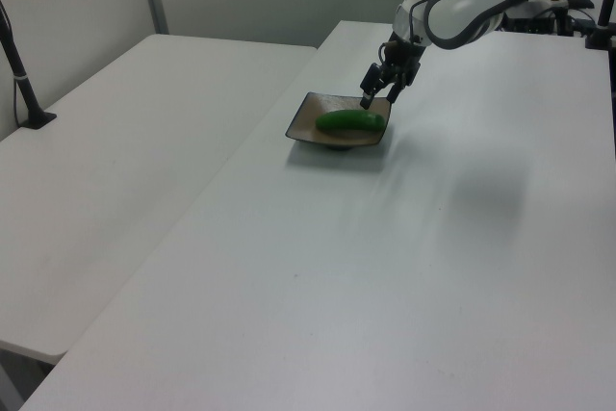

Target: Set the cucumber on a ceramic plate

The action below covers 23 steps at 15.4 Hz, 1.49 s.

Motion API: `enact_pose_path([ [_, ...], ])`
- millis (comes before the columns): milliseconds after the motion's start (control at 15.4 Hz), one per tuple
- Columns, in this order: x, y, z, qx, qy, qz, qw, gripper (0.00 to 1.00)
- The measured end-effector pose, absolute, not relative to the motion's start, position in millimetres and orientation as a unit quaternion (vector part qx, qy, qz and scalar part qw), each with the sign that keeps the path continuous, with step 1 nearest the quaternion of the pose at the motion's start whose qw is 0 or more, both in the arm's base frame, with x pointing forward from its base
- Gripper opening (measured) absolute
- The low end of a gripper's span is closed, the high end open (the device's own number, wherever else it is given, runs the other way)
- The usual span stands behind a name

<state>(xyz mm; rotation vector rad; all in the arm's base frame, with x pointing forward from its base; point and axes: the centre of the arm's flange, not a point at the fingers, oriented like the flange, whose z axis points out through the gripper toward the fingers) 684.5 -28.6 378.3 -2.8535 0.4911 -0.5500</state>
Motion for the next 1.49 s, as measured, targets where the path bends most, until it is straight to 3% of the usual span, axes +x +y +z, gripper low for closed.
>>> enact_pose_path([
  [194, 682, -26, 396, -0.966, 0.161, -0.176, 0.099, 1.0],
  [453, 665, -13, 459, -0.974, 0.139, -0.152, 0.097, 1.0],
  [713, 611, -3, 545, -0.988, 0.11, -0.084, 0.074, 1.0],
  [907, 573, 0, 588, -0.991, 0.102, -0.05, 0.069, 1.0],
  [1231, 529, 24, 624, -0.997, 0.067, -0.014, 0.041, 1.0],
  [1490, 528, 32, 616, -0.998, 0.059, -0.003, 0.037, 1.0],
])
